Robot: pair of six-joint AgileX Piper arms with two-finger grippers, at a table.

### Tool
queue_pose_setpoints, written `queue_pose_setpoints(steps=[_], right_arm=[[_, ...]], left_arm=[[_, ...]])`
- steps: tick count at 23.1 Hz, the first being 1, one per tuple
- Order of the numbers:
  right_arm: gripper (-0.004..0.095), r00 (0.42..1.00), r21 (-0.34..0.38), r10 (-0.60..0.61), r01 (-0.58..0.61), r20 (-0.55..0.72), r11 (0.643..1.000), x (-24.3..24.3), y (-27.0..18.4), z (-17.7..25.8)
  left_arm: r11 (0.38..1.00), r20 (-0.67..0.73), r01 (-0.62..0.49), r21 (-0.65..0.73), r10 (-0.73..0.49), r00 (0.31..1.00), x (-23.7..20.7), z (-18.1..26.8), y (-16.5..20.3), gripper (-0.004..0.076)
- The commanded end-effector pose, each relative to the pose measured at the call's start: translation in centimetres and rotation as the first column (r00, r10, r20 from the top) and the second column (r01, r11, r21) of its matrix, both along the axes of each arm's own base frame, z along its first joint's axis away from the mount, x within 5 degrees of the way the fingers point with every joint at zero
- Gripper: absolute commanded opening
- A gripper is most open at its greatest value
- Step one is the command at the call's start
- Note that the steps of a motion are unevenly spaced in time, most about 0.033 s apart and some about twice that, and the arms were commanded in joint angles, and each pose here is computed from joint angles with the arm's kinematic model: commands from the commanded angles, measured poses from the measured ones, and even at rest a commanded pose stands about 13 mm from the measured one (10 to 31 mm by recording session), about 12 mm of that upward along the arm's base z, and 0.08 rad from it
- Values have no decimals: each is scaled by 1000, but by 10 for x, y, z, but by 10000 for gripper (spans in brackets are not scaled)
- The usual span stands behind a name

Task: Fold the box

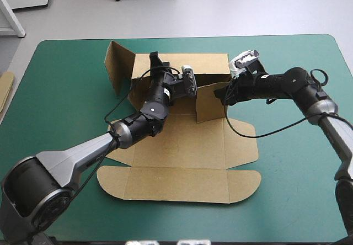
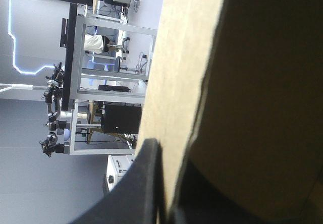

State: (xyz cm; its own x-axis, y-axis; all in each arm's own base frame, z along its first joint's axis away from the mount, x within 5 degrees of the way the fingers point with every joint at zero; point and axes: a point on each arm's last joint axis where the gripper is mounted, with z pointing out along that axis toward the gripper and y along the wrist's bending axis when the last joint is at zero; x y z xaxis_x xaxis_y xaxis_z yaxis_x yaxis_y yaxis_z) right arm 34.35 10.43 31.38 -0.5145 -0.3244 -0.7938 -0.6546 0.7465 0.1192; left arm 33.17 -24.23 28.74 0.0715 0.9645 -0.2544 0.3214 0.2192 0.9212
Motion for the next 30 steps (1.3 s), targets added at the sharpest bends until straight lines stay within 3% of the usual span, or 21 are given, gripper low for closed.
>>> queue_pose_setpoints(steps=[1,6,13,17,22,30], right_arm=[[631,998,66,-34,30,56,997,-2,1,21],[631,991,134,-90,76,102,988,4,1,28],[629,988,108,-96,83,119,991,8,23,19],[552,977,102,-155,141,146,985,16,21,14],[546,961,102,-200,184,189,978,20,17,16],[355,948,97,-240,224,207,970,28,15,11]], left_arm=[[995,9,1,-101,0,1000,-3,19,1,-8],[993,-7,-8,-118,7,1000,-5,17,0,-8],[990,-17,2,-144,-5,1000,-11,17,-7,-8],[991,-7,-9,-134,9,1000,-10,18,-6,-8],[990,-14,17,-141,-19,1000,-11,17,-9,-8],[990,-14,15,-141,-17,1000,-11,17,-8,-8]])
